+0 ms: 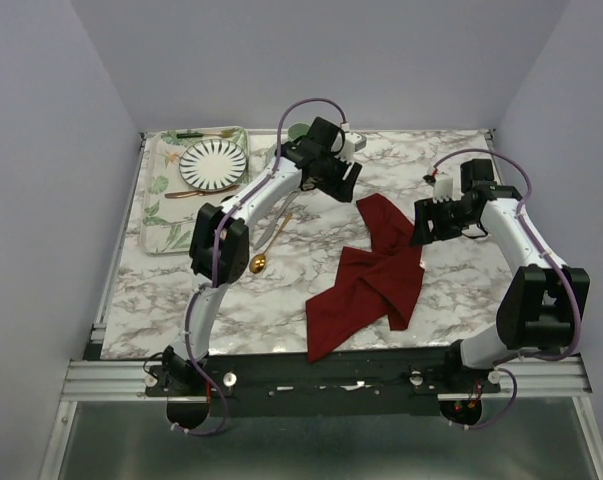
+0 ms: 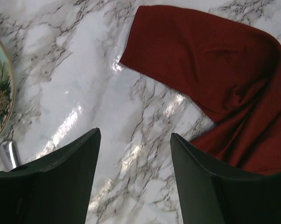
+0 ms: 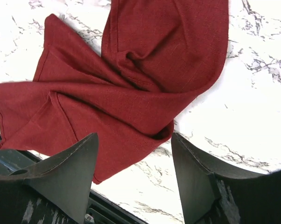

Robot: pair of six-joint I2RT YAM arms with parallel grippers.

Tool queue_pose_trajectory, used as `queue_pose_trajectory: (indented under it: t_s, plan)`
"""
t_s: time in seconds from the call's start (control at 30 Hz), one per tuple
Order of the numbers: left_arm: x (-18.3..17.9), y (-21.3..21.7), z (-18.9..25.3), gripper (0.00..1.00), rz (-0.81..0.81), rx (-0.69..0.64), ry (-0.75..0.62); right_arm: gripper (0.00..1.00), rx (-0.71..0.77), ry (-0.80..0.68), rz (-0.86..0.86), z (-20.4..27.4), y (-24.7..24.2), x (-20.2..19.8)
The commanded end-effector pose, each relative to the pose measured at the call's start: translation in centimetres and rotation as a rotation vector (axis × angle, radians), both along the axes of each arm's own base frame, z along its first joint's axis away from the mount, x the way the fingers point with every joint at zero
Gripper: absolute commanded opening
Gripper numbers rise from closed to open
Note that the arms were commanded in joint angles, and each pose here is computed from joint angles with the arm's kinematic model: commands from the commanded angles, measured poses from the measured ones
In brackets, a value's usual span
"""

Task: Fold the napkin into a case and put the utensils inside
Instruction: Pick up the crumpled napkin from the center of the board.

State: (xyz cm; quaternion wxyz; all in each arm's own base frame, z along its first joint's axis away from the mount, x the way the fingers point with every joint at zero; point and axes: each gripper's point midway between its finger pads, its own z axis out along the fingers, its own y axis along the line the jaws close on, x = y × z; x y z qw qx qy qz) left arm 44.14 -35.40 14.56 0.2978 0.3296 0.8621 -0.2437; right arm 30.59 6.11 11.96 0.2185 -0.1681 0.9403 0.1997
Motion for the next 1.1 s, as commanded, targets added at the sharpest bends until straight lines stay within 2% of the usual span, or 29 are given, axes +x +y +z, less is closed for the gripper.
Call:
queue_pose_trajectory:
  t_s: [0.0, 0.17, 0.37, 0.73, 0.87, 1.07]
  plan:
    - [2.6, -3.5, -0.1, 0.73, 0.021, -0.087, -0.043, 0.72, 0.022, -0.035, -0.037, 1.5, -0.4, 1.6]
    - [3.8, -5.8, -3.6, 0.74, 0.037, -0.086, -0.033, 0.72, 0.047, -0.033, -0.061, 2.3, -0.8, 1.9]
    - [5.2, -5.9, -7.0, 0.74, 0.083, -0.055, -0.034, 0.72, 0.08, -0.027, -0.078, 3.3, -1.2, 2.0]
    - [3.9, -7.5, -10.8, 0.74, 0.065, -0.109, 0.102, 0.73, 0.125, -0.038, -0.098, 5.5, -1.4, 2.1]
    - [4.2, -7.9, -11.3, 0.72, 0.077, -0.127, 0.111, 0.73, 0.135, -0.035, -0.098, 5.8, -1.3, 2.0]
    - [3.7, -8.8, -12.5, 0.61, 0.064, -0.171, 0.166, 0.73, 0.128, -0.027, -0.105, 5.7, -1.7, 2.0]
